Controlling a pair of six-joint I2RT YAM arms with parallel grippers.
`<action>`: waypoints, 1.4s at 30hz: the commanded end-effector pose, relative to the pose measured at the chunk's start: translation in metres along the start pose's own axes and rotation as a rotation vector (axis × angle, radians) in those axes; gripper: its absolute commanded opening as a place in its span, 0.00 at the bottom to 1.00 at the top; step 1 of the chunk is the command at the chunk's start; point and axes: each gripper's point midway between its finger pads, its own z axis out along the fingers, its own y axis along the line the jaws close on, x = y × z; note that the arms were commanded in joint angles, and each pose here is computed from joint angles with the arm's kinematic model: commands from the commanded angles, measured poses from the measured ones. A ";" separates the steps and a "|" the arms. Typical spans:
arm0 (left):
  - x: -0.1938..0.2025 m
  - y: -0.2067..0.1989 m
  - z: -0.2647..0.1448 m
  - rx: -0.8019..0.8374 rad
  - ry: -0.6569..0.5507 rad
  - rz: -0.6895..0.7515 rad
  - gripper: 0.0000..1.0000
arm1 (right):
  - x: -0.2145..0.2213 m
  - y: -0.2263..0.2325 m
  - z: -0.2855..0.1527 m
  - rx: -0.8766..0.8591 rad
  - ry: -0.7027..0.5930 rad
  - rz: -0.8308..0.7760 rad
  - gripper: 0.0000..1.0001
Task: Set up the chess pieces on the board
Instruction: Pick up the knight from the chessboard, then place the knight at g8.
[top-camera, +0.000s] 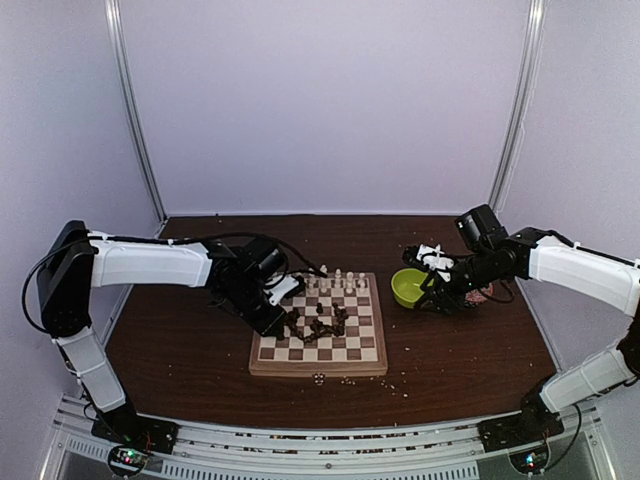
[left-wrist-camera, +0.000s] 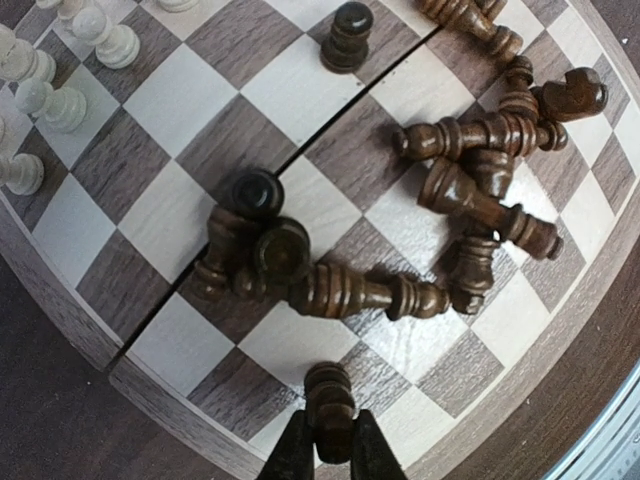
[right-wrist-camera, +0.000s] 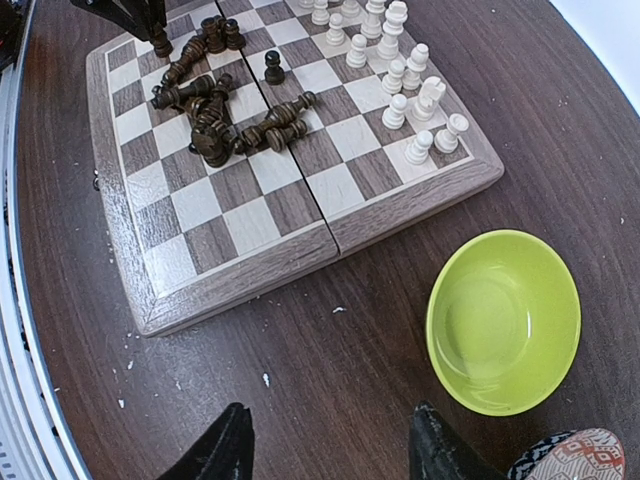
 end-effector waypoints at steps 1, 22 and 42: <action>-0.013 -0.004 -0.002 -0.001 -0.035 0.011 0.15 | 0.003 0.000 -0.003 0.020 0.003 -0.020 0.54; 0.025 -0.039 -0.035 -0.072 0.041 0.097 0.01 | 0.003 0.001 -0.001 0.010 0.009 -0.025 0.53; 0.022 -0.042 -0.019 -0.085 0.085 0.125 0.02 | 0.005 0.002 0.002 0.005 0.022 -0.027 0.52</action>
